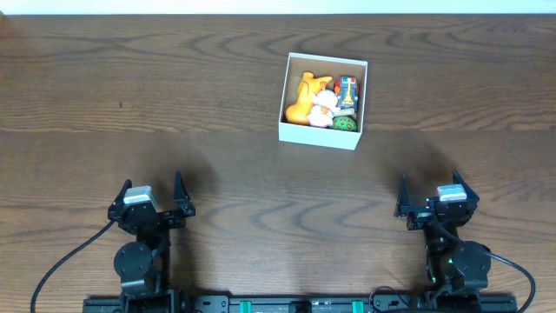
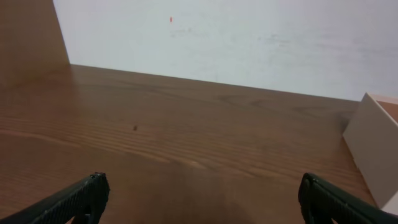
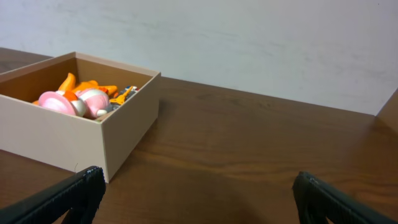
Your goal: Pack container
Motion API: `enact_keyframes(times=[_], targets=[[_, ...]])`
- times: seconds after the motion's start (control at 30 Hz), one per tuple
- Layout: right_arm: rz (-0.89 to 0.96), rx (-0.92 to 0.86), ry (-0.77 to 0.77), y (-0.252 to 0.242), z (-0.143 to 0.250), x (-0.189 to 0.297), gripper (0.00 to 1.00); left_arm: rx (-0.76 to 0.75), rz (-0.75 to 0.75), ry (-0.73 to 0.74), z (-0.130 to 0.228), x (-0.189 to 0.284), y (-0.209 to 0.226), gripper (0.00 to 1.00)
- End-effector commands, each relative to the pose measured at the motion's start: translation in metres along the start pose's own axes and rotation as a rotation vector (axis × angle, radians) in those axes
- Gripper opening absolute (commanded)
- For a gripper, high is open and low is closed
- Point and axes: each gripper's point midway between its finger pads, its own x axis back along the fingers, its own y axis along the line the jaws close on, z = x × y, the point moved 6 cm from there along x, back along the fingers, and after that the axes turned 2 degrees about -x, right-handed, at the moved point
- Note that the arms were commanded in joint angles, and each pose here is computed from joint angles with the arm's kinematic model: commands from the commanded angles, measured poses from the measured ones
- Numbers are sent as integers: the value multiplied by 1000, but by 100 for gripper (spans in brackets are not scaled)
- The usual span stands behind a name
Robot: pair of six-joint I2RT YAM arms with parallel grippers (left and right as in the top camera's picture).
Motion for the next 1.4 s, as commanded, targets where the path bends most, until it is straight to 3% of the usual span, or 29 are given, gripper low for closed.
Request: enact_keyframes(times=[0.0,0.3,0.57,1.37], targets=[[-2,-18,-5,1,0,0,99,-31,-56,51,12,0,7,98],[-2,-18,-5,1,0,0,99,-31,-50,47,11,0,6,98],[-2,-18,-5,1,0,0,99,-120,51,41,10,0,-5,98],[-2,-18,-5,1,0,0,99,-120,50,41,10,0,-5,98]])
